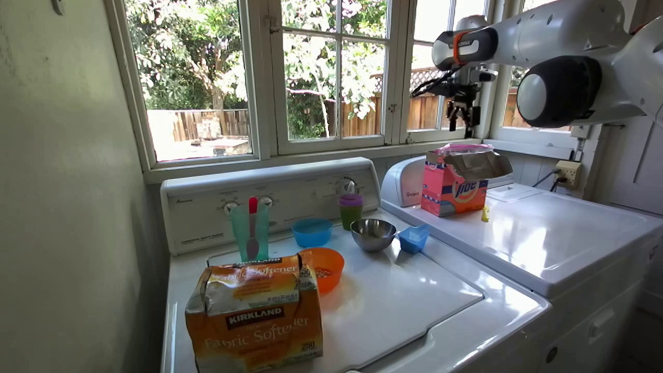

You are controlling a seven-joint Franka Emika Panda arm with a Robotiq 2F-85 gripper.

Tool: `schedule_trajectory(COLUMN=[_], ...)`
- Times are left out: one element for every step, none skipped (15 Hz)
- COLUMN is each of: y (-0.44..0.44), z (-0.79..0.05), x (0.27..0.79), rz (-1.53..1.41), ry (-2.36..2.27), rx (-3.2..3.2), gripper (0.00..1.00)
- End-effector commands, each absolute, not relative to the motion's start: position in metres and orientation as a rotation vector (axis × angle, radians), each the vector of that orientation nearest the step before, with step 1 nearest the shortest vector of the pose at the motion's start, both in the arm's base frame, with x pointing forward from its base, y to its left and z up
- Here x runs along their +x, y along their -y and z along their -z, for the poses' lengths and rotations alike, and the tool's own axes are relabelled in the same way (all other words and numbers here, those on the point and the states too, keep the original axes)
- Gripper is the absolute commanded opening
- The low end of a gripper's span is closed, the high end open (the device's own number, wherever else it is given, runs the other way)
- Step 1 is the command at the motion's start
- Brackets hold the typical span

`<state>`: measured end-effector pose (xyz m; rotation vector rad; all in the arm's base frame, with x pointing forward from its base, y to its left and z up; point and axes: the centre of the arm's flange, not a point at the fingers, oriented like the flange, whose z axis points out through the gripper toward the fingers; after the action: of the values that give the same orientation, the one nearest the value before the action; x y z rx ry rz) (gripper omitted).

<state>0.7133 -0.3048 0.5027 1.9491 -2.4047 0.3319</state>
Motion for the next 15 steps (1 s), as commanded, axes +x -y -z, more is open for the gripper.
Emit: schedule_trajectory(y=[0.31,0.31,0.311,0.312,0.313,0.314,0.315,0.315,0.309,0.309,0.31,0.31,0.31,0.31,0.31], z=[-0.51,-0.509,-0.509,-0.508,-0.507,-0.507,-0.507,-0.508,-0.502,-0.502,-0.502,-0.502,-0.502,-0.502,-0.502], x=[0.719,0.719,0.719,0.72,0.72,0.721,0.721,0.721,0.711,0.71,0.71,0.71,0.71,0.71,0.71], rz=[-0.272,-0.268,-0.278,-0.287,-0.283,-0.277,-0.273,-0.27,-0.3,-0.296,-0.295,-0.294,-0.294,-0.293,-0.293], ry=[2.445,2.447,2.455,2.459,2.462,2.47,2.487,2.501,2.45,2.458,2.461,2.464,2.465,2.465,2.465], rx=[1.94,1.943,1.939,1.937,1.941,1.945,1.941,1.937,1.944,1.943,1.942,1.94,1.94,1.94,1.941], gripper=[0.98,0.73,0.73,0.69,0.59,0.51,0.42,0.35,0.54,0.45,0.38,0.35,0.35,0.36,0.36])
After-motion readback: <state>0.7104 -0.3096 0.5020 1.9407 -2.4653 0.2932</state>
